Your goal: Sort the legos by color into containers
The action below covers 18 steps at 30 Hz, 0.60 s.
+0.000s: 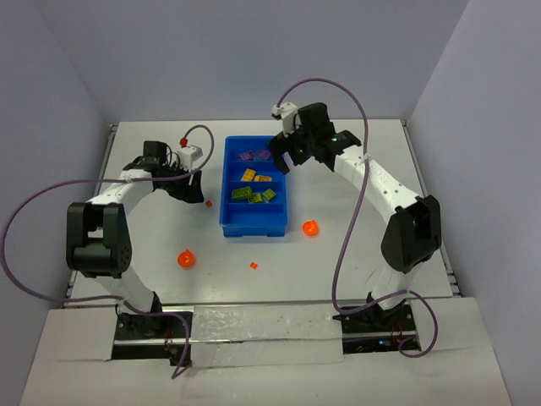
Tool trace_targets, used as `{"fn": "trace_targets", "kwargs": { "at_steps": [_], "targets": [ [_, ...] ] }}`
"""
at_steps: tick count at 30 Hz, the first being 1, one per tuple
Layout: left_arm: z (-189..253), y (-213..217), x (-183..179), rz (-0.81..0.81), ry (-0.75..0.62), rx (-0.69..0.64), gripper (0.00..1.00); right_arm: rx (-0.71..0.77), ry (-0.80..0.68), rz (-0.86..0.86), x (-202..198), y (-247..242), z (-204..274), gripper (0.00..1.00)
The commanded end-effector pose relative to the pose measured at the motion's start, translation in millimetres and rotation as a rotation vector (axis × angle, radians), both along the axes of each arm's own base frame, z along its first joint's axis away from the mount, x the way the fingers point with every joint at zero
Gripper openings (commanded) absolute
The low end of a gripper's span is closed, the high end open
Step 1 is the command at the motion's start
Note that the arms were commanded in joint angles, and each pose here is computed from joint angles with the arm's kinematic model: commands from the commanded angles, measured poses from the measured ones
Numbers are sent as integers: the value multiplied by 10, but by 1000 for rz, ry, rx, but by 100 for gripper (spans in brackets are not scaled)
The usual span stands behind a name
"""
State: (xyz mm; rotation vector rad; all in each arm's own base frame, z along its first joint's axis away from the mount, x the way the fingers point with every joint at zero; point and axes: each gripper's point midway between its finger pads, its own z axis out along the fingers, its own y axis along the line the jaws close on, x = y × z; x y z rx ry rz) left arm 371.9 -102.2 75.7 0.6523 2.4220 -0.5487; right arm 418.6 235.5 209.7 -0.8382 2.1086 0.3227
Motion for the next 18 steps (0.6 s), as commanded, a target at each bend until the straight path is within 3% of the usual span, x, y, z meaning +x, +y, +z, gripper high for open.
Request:
{"fn": "trace_targets", "kwargs": {
  "at_steps": [1,18],
  "targets": [
    [12,-142,265,-51,-71,36,61,-2,11,-76,87,-256,54,100],
    [-352,-295,443,-91,-75,136,53,-35,19,-112,147,-505,-11,100]
  ]
}}
